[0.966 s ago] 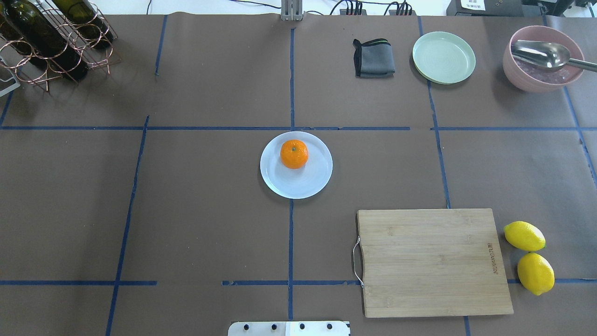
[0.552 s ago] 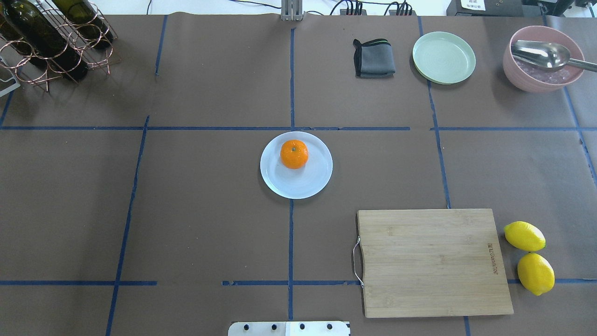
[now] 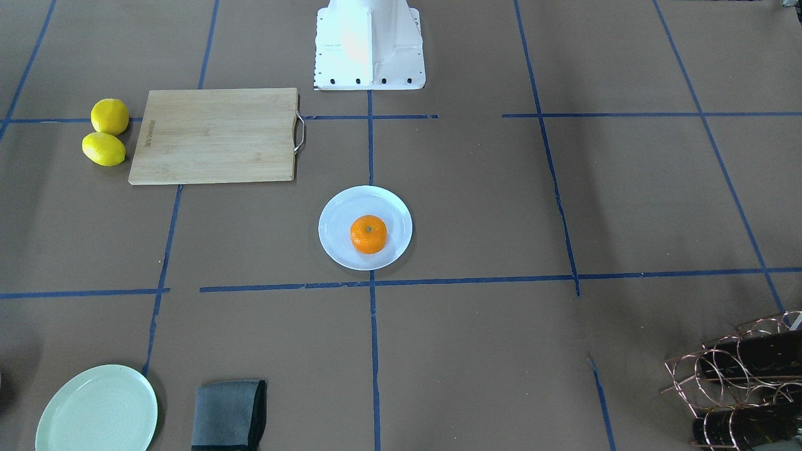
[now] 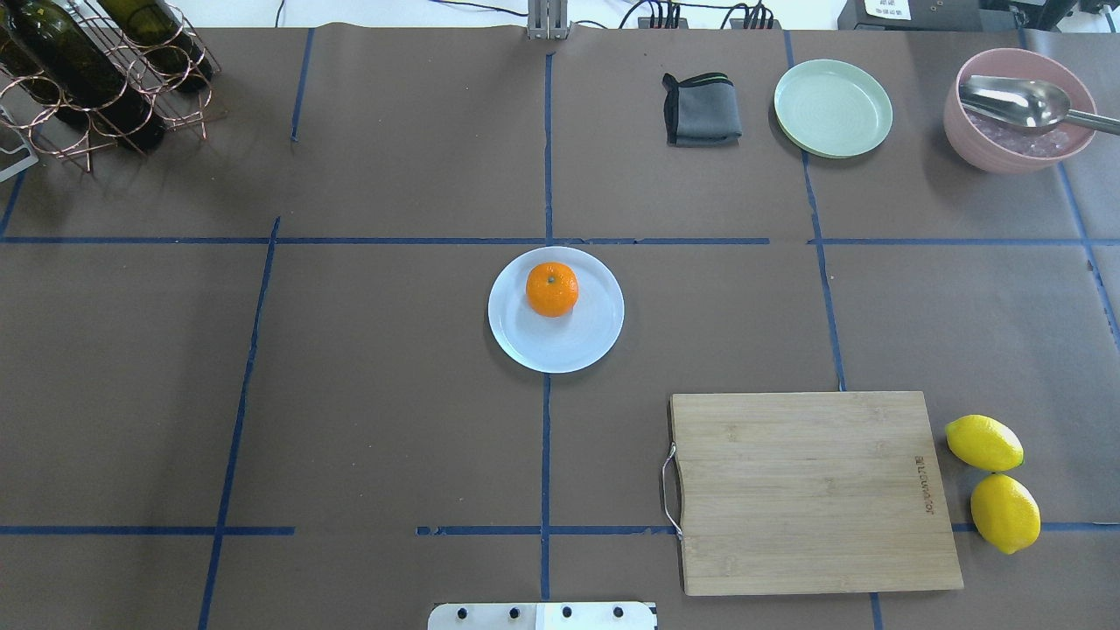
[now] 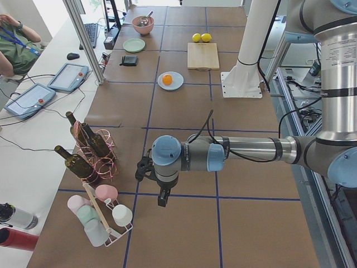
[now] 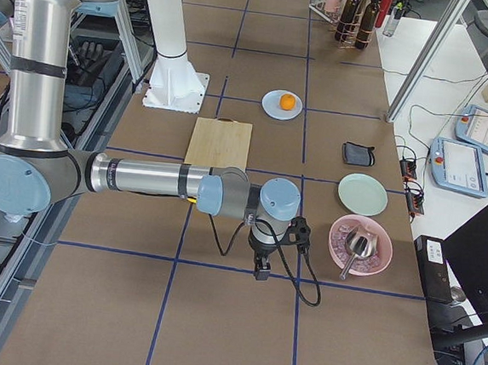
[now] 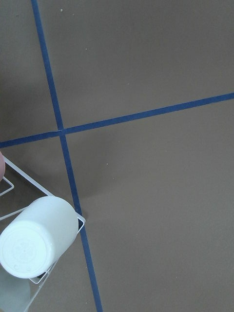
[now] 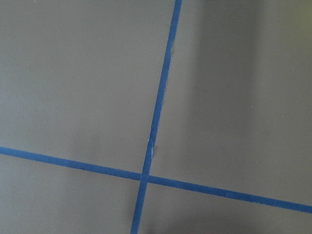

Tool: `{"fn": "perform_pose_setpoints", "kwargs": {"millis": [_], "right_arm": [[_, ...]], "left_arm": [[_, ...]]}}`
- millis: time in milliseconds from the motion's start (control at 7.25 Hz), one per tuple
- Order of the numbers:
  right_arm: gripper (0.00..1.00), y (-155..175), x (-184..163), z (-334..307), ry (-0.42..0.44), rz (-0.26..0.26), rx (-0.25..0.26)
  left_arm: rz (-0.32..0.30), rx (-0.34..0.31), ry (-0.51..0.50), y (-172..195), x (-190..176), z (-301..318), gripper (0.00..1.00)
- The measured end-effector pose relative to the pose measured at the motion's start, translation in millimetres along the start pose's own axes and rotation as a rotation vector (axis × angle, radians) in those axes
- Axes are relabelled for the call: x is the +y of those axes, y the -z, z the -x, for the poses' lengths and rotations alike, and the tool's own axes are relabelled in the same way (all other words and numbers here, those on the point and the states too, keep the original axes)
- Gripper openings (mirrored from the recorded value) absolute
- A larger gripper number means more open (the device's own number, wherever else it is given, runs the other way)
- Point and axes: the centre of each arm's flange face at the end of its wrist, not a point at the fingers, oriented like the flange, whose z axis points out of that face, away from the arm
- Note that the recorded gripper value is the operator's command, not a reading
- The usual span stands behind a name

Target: Pick orange to plate

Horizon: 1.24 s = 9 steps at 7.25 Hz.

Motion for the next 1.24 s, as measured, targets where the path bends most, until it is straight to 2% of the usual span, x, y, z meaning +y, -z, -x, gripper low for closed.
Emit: {"fn": "perform_pose_setpoints", "kwargs": {"millis": [1241], "right_arm": [[1.00,-3.8,4.8,-2.5,-0.002,0.007,-0.003]], "left_arm": [[0.002,0.001,-0.003,-1.3,0.6,-0.6,1.00]]}}
